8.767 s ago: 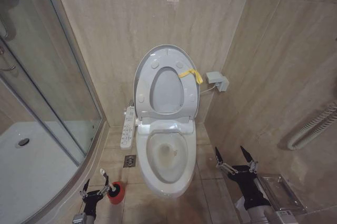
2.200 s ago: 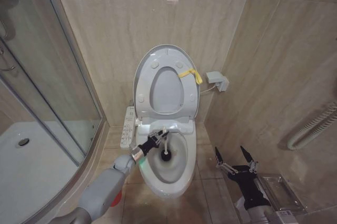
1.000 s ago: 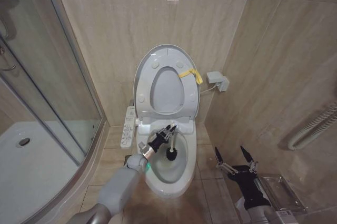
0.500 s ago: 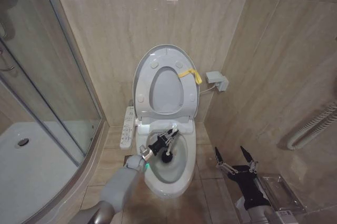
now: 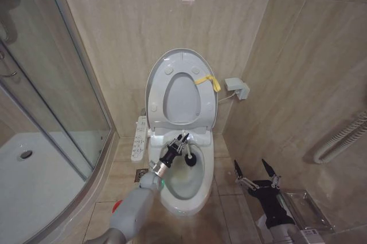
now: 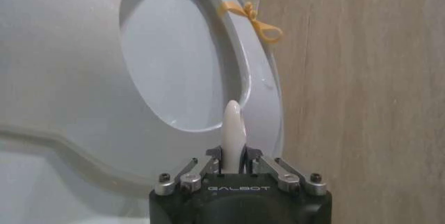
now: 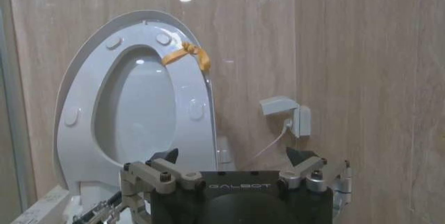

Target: Open the toilet lid, clean the toilet bowl with a toilet brush, close the toilet lid, and flush.

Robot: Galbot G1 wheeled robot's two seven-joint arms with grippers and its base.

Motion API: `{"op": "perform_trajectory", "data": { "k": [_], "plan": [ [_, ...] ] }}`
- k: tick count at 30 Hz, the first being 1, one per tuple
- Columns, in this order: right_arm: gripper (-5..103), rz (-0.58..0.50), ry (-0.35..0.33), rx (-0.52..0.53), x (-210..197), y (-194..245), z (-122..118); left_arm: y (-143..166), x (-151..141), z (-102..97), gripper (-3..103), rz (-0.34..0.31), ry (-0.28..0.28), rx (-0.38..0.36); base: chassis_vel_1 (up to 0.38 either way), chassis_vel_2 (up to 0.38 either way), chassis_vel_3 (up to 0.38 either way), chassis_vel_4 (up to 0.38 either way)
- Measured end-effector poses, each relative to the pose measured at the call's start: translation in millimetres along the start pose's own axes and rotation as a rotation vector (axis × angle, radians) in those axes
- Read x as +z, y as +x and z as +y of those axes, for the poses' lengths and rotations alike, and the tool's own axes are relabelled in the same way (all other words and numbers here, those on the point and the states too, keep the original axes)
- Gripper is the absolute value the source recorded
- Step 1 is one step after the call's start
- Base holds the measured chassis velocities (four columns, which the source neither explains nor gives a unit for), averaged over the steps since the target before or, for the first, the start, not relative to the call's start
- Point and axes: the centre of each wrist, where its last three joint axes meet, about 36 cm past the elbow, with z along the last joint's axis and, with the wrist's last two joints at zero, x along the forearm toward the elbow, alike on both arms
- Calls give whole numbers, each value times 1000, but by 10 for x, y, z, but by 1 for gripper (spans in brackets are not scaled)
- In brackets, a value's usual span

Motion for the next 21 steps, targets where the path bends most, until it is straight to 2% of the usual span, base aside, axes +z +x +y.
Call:
{"op": "perform_trajectory", "data": {
  "k": [4, 8, 10, 12, 15, 21],
  "plan": [
    [100, 0, 0, 0, 0, 0, 0, 125, 61, -50, 22, 5, 8, -2, 0, 0, 0, 0],
    [100, 0, 0, 0, 0, 0, 0, 240, 52, 6, 22, 27, -29, 11, 0, 0, 0, 0],
    [100, 0, 0, 0, 0, 0, 0, 260, 8, 83, 22, 36, -66, 18, 0, 0, 0, 0],
    [100, 0, 0, 0, 0, 0, 0, 248, -5, 97, 22, 32, -69, 8, 0, 0, 0, 0],
    [100, 0, 0, 0, 0, 0, 0, 75, -10, 53, 22, -19, -27, -71, 0, 0, 0, 0],
    [100, 0, 0, 0, 0, 0, 0, -170, 92, -50, 22, -45, 36, -131, 0, 0, 0, 0]
  ]
}}
